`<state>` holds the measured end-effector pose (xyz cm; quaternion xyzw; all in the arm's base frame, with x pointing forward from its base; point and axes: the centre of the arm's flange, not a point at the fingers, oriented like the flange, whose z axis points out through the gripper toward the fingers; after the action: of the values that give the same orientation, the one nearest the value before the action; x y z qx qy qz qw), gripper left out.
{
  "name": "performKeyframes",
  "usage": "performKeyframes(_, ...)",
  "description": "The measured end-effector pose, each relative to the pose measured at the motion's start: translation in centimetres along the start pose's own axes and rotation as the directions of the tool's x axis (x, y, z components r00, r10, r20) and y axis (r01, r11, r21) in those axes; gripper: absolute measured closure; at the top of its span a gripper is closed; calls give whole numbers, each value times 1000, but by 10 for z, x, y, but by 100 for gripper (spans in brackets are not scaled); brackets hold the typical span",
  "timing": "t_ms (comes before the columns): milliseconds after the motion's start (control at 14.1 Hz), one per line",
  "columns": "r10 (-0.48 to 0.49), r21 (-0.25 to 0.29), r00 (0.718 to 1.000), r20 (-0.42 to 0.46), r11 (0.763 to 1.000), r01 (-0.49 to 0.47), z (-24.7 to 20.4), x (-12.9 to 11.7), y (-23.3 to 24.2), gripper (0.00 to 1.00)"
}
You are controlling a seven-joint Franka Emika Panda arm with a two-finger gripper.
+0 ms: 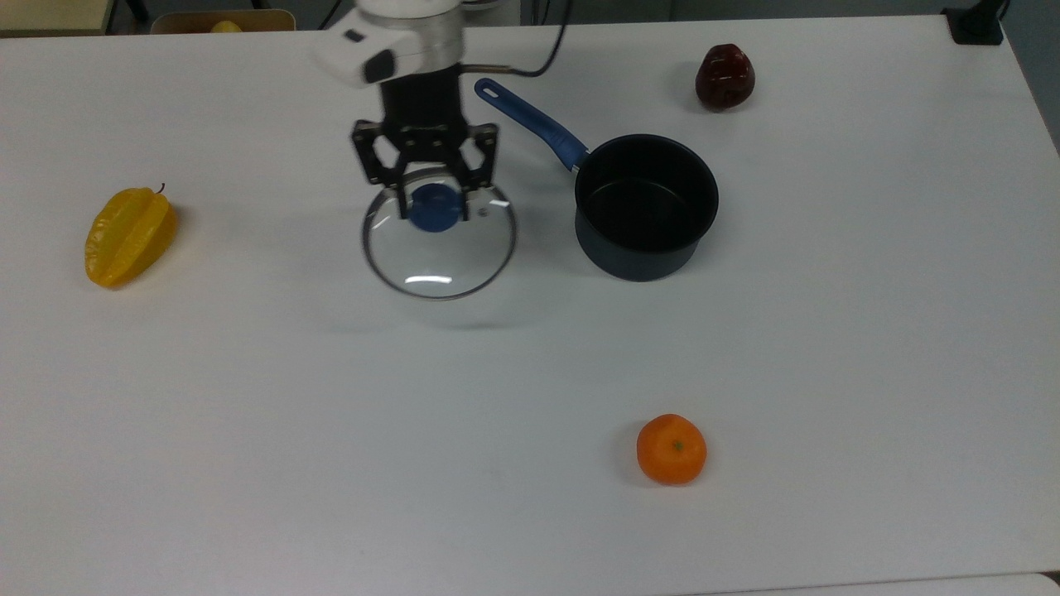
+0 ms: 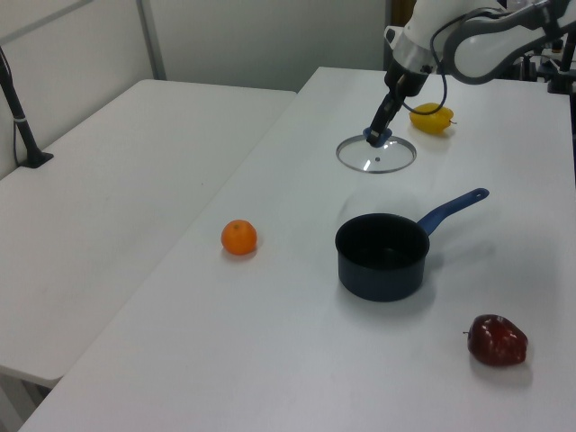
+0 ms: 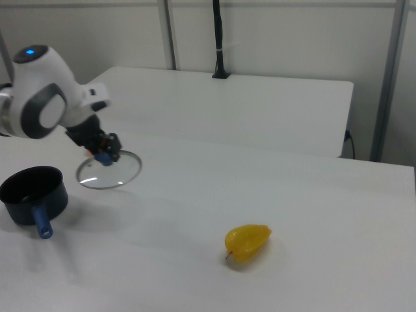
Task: Close lid
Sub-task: 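Lift the glass lid and carry it toward the black saucepan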
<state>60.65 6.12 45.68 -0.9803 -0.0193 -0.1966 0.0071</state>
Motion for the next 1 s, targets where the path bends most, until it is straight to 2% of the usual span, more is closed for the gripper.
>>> performKeyframes(284,-36,13,999,16,999,35,-22,-19,-113,36)
performKeyframes(427,-42,5,999,12,999,42,-24,-32,-154,36)
performKeyframes(711,-60,13,998,25,998,59,-18,-55,-207,36)
performKeyframes(995,-65,-6,997,39,998,65,-5,-67,-224,36)
